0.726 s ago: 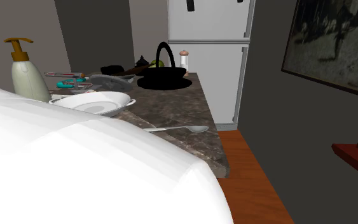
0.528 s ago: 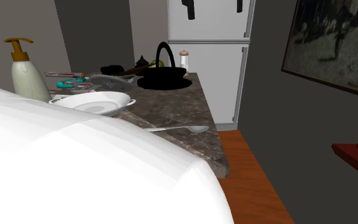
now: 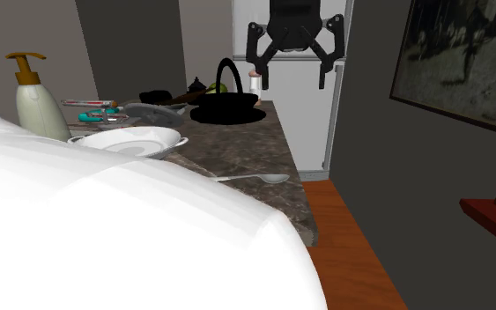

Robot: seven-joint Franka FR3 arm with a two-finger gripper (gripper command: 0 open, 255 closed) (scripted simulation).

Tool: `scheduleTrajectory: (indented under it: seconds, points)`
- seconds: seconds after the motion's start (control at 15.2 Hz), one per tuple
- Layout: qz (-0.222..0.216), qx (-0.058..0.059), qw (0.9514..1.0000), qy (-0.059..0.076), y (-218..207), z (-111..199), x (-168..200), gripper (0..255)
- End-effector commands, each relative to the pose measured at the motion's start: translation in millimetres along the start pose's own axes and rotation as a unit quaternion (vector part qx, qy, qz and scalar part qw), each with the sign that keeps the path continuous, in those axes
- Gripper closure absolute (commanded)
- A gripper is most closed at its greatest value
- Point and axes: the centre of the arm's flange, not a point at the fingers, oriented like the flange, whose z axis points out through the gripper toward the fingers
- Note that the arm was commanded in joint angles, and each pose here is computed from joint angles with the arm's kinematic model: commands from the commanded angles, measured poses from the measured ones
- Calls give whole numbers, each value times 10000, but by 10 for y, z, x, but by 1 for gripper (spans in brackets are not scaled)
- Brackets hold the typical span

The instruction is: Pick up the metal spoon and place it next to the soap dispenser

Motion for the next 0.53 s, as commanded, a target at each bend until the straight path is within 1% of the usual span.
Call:
scheduleTrajectory:
  seconds: [0.0,0.2,0.46]
  points:
    - [-177,62,9997,-136,-41,269,96,0]
    - [-433,152,9984,-340,-78,657,236,0]
    - [-773,271,9948,-610,-148,1181,393,0]
